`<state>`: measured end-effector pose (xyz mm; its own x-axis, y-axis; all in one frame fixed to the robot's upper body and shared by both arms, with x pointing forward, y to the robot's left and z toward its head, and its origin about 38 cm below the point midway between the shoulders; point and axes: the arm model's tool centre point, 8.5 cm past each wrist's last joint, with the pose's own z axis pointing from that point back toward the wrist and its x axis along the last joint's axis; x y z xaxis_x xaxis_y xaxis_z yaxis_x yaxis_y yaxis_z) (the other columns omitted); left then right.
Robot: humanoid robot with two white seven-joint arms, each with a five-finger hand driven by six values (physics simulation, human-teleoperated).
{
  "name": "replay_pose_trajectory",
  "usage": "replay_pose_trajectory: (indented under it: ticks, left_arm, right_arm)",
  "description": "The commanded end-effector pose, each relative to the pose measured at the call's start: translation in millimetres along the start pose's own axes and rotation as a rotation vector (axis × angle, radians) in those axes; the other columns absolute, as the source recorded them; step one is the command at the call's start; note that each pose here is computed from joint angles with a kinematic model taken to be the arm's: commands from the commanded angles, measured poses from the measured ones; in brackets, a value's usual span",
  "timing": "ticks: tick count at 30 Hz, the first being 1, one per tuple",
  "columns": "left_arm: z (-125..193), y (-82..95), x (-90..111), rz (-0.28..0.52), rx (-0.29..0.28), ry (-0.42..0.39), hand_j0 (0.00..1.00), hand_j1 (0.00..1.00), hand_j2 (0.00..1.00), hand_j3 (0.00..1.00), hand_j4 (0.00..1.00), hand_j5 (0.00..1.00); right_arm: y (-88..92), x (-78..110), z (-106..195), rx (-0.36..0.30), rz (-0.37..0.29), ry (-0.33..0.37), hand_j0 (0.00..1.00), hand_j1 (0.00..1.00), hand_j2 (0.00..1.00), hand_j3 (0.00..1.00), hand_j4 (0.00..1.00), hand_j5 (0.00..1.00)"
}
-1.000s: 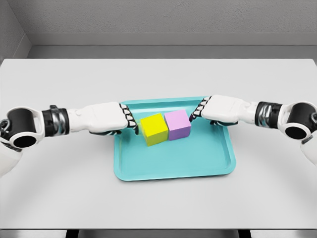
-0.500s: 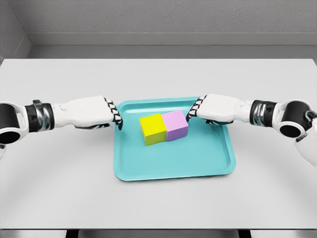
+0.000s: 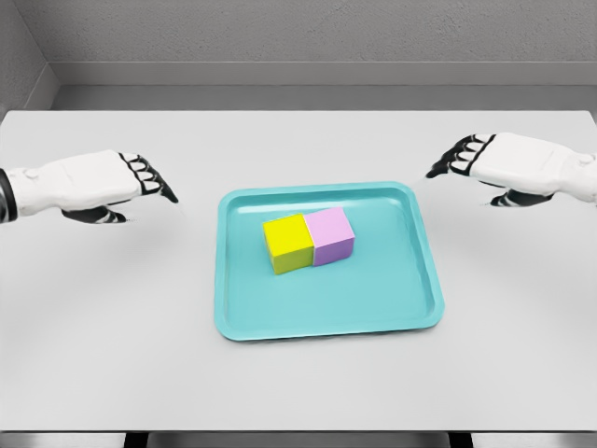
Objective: Push two cubes
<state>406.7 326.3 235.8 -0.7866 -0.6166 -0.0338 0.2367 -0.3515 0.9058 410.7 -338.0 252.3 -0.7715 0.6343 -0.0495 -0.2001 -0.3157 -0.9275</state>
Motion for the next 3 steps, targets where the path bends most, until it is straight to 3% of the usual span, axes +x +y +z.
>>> replay_pose_trajectory:
  ticks: [1,3]
  left_arm:
    - [15,-3.5,-16,0.048,0.0,0.038,1.0,1.0,1.0,1.0,1.0,1.0]
    - [21,-11.6,-28,0.131,0.02,0.051,1.0,1.0,1.0,1.0,1.0,1.0]
  right_arm:
    - [-10.7,-1.4,11,-0.018,0.01,0.008,1.0,1.0,1.0,1.0,1.0,1.0]
    - [-10.0,-1.0,10,-0.018,0.009,0.006,1.0,1.0,1.0,1.0,1.0,1.0]
